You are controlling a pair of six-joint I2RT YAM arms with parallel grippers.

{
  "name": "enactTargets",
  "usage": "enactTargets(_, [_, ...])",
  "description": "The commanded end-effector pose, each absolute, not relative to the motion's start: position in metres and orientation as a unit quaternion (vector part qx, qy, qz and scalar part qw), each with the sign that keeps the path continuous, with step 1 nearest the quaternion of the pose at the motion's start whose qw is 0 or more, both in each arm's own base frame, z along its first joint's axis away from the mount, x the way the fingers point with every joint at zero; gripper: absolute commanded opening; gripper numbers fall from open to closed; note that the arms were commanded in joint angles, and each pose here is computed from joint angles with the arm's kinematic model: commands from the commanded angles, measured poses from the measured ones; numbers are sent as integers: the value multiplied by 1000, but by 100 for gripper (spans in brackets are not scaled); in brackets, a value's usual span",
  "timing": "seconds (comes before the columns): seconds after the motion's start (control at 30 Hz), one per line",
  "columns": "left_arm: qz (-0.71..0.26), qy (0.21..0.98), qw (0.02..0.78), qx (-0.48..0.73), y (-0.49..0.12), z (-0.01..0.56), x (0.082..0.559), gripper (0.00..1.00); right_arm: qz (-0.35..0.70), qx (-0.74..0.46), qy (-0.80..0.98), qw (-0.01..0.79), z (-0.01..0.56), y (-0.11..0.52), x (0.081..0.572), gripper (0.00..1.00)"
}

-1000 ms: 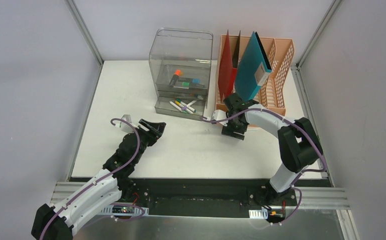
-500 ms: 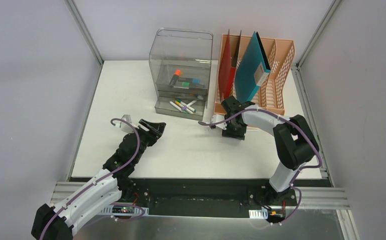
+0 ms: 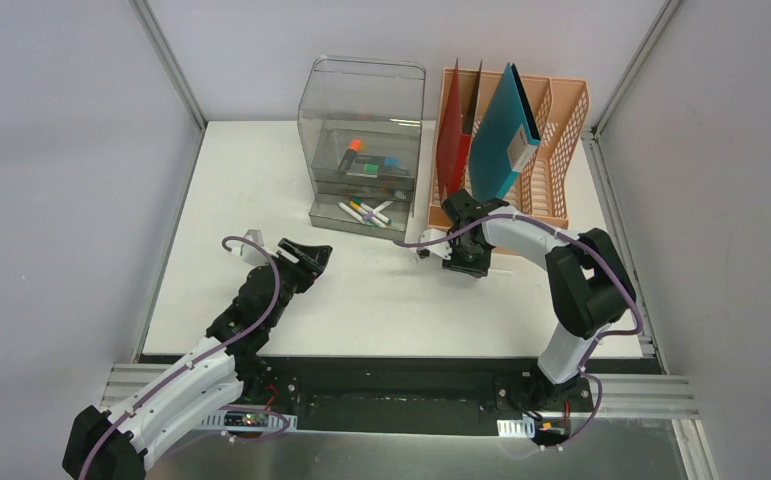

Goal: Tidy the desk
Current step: Pick up the stationery from the center of the board.

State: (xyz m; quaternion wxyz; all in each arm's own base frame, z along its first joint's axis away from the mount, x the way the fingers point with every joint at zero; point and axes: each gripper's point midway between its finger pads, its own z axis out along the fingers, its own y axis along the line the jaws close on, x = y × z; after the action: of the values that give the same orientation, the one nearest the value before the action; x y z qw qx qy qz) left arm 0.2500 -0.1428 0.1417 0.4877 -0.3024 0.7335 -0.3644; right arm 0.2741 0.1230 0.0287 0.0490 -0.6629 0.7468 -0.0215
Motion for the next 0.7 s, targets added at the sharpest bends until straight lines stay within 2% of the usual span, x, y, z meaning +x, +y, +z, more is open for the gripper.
enactTargets(0.0, [-383,722,491,-302,-146,157,254,63,21,-661,750,25,24,130,259,34])
enactTargets(0.3, [-385,722,489,-301,-148,157,254,62,-35,-657,753,5,19,109,269,46])
enactTargets(0.53, [-385,723,488,-302,-148,156,254,63,-42,-654,756,-5,20,100,269,47])
enactTargets(0.67, [-387,723,487,-301,-149,157,254,63,-41,-651,757,-28,15,92,264,44])
